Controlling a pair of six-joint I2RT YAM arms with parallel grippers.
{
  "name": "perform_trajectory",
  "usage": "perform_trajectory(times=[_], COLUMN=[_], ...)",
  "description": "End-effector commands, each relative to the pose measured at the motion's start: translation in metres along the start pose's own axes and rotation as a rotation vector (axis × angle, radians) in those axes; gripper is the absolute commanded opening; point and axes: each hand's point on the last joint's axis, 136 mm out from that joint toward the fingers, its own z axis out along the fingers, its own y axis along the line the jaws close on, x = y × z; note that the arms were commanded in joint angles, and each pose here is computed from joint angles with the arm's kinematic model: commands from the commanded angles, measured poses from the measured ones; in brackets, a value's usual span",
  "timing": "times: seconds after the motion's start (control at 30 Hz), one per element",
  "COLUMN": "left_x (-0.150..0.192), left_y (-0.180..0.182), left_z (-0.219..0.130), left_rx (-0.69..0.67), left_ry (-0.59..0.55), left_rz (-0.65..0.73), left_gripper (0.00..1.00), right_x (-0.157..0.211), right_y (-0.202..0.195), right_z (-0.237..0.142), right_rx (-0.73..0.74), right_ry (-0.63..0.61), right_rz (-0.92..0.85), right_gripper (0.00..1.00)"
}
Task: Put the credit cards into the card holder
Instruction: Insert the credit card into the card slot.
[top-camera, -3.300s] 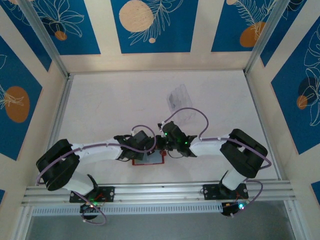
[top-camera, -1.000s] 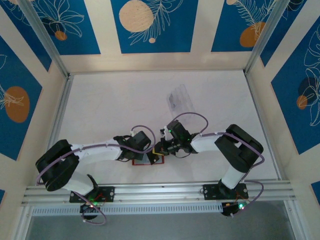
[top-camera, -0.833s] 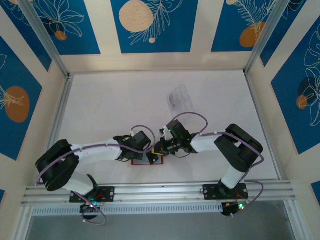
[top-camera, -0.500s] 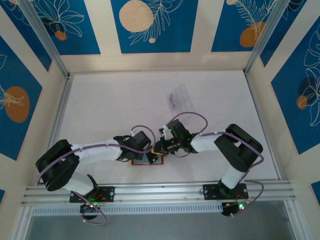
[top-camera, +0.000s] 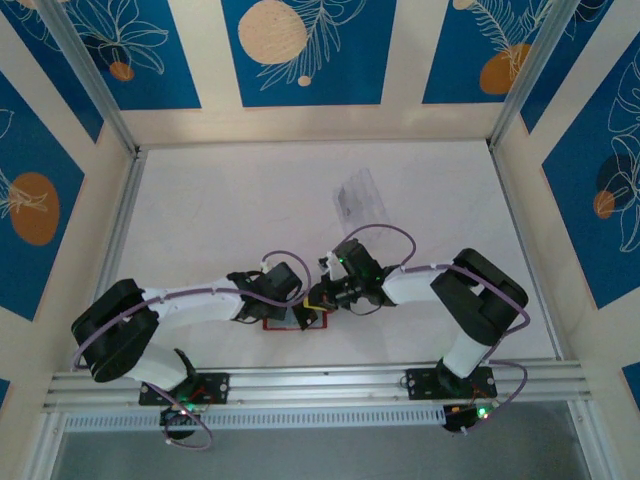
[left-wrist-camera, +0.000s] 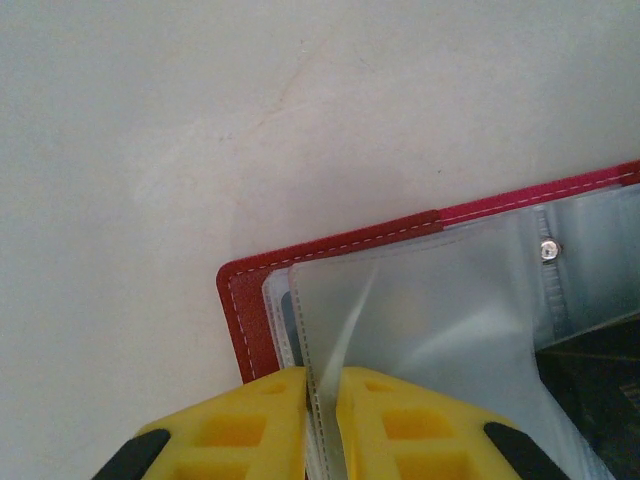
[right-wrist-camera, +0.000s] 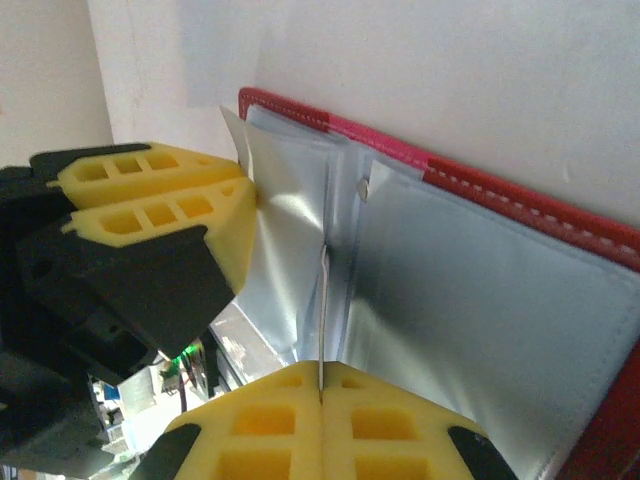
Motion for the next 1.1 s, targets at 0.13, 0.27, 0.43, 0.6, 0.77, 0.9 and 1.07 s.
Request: perform_trajectory(times=[0.13,0.27,0.43,0.6,0.77,0.9,1.07], left_x=[0.03,0.031,0.031,0.031,0.032,0.031,0.03], left_y=[0.002,0.002,0.002,0.002,0.002,0.001,0.002], left_z=[0.014,0.014,0.015,0.015,0.015,0.015,0.013], left_rx=[-0.007,-0.007,-0.009,-0.007,-0.007,-0.006,-0.009], left_ry=[0.098,0.099,0.099,0.1,0.1,0.099,0.096], left_rz=[0.013,0.014,0.015,0.013,0.013,0.013,0.015], left_gripper=[0.16,0.16,0.16,0.16,0.16,0.16,0.16], right_x=[0.006,0.007,0.011,0.015,0.019,0.02,0.024], right_y=[0.009,0.011,0.013,0.011,0.012,0.01,0.006], right_z=[0.0,0.003,-0.002,-0.01,-0.012,-0.007,-0.001], right_rx=[-0.001,-0.009,-0.004,0.032,0.03,0.036,0.033], right_ry=[0.04,0.051,0.054,0.042,0.046,0.061,0.077], right_rz=[-0.03,-0.029,-0.037,-0.045,-0.053,-0.052,-0.046], right_gripper=[0.0,0.0,0.0,0.0,0.0,0.0,0.0])
